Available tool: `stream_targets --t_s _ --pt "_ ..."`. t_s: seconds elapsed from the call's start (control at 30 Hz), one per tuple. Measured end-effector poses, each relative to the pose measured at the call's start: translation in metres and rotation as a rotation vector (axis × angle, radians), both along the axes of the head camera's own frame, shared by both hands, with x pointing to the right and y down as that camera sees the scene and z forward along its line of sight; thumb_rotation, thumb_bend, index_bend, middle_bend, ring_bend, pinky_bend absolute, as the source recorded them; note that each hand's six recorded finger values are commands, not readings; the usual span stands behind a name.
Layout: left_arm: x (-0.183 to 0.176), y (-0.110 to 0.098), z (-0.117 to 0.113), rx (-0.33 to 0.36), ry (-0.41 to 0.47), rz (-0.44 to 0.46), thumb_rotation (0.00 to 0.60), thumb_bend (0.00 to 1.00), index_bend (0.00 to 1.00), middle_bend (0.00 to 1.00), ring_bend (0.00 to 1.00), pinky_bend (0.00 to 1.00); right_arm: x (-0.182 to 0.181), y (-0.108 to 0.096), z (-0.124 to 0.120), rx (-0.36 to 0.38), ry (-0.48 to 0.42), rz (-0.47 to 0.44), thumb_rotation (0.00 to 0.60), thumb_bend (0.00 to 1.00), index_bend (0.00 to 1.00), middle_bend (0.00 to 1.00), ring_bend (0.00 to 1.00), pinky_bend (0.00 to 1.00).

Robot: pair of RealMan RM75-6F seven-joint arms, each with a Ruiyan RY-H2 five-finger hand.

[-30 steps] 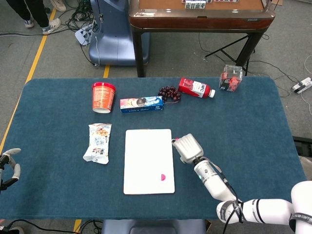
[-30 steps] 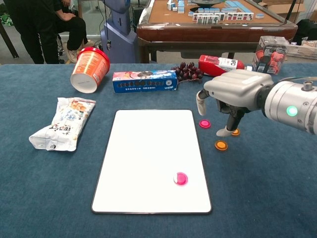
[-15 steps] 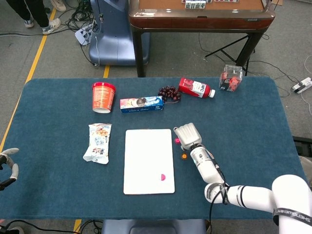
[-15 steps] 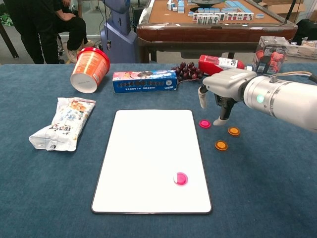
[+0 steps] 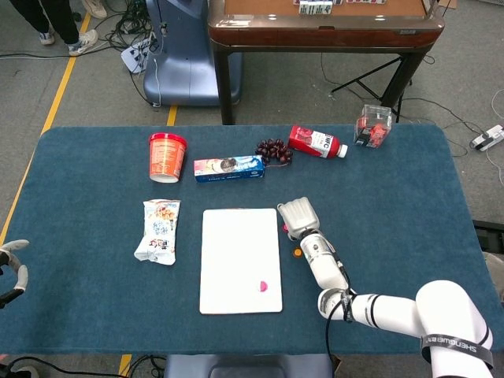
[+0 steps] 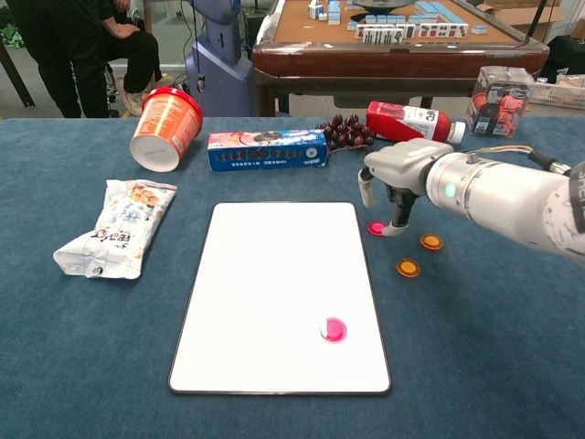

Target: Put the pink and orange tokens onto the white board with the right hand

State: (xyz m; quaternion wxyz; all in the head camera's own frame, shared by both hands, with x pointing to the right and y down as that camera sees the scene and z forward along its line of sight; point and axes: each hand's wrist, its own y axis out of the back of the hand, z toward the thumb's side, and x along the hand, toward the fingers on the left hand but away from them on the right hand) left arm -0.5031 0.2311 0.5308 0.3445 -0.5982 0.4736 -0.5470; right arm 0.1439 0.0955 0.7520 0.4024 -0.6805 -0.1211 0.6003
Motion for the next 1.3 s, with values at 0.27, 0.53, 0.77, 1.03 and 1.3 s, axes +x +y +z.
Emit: stream_targets --t_s 0.27,0.53,0.77,1.03,1.3 --pt "0.001 0.001 0.001 -0.009 0.001 0.002 0.600 0.52 0.37 0.62 0.46 0.54 0.004 0.001 0.003 -0.021 0.008 0.019 0.600 0.19 0.39 1.00 1.00 1.00" --pt "-0.001 0.001 0.001 -0.008 0.001 -0.002 0.600 0.52 0.37 0.62 0.46 0.54 0.005 0.001 0.008 -0.032 0.015 0.025 0.600 0.19 0.39 1.00 1.00 1.00" --pt "-0.001 0.001 0.000 -0.006 0.004 -0.005 0.600 0.52 0.37 0.62 0.46 0.54 0.003 0.005 0.010 -0.041 0.016 0.019 0.600 0.19 0.40 1.00 1.00 1.00" --pt "-0.001 0.001 0.000 -0.008 0.005 -0.005 0.600 0.52 0.37 0.62 0.46 0.54 0.005 0.004 0.015 -0.048 0.019 0.031 0.600 0.26 0.41 1.00 1.00 1.00" --pt "-0.001 0.001 -0.001 -0.008 0.006 -0.007 0.600 0.52 0.37 0.62 0.46 0.54 0.006 0.004 0.016 -0.055 0.018 0.035 0.600 0.27 0.41 1.00 1.00 1.00"
